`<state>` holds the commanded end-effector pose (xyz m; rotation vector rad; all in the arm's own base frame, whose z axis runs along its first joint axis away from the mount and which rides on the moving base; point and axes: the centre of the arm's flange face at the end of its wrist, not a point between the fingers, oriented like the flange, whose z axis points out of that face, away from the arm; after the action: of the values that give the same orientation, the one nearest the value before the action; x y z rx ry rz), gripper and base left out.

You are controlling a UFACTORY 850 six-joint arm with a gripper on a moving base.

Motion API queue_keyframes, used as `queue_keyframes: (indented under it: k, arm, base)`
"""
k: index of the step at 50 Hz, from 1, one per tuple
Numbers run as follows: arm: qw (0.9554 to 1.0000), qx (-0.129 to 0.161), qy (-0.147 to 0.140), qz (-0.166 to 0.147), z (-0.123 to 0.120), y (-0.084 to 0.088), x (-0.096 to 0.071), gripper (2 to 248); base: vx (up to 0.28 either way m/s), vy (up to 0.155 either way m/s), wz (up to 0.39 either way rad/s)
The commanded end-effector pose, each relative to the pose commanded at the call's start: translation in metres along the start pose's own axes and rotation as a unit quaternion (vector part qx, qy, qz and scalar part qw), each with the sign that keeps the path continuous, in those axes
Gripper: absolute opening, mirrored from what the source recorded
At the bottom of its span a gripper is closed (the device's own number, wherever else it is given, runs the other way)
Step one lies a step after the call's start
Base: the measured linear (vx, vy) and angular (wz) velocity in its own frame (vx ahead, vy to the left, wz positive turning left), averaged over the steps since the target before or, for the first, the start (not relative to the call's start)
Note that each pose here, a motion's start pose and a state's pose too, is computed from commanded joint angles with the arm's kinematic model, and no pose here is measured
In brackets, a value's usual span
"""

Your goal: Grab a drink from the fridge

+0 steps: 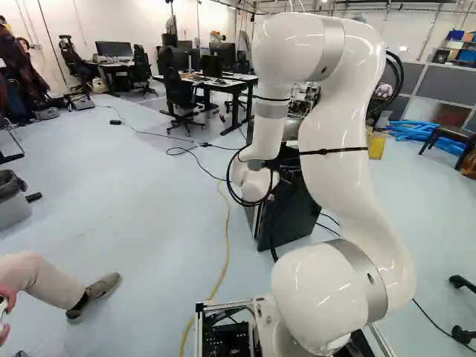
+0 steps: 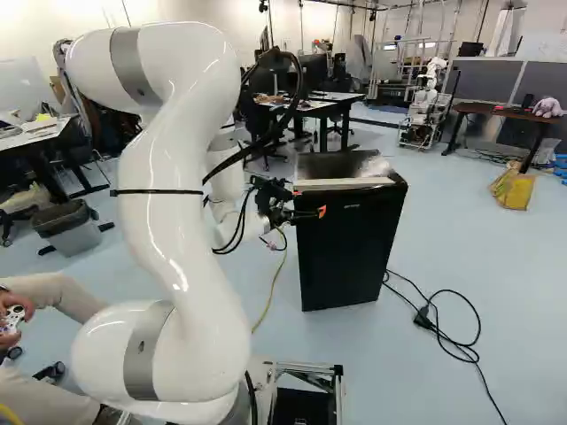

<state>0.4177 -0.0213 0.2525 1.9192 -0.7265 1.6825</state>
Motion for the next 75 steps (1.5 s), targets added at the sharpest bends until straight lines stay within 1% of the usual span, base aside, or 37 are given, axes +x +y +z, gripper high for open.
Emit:
queue_keyframes:
  k: [21,41,61,75]
  arm:
    - [0.9998,-0.017,-0.010,-0.011,-0.023,0.025,0.001,247]
    - [0.9990,-0.034,-0.020,-0.022,-0.048,0.053,0.002,247]
    - [0.9976,-0.051,-0.030,-0.035,-0.074,0.082,0.003,247]
    - [0.9960,-0.070,-0.036,-0.042,-0.089,0.104,0.003,247]
  base:
    - [0.000,0.000,0.000]
    - [0.000,0.000,0.000]
    - [0.000,0.000,0.000]
    - [0.000,0.000,0.000]
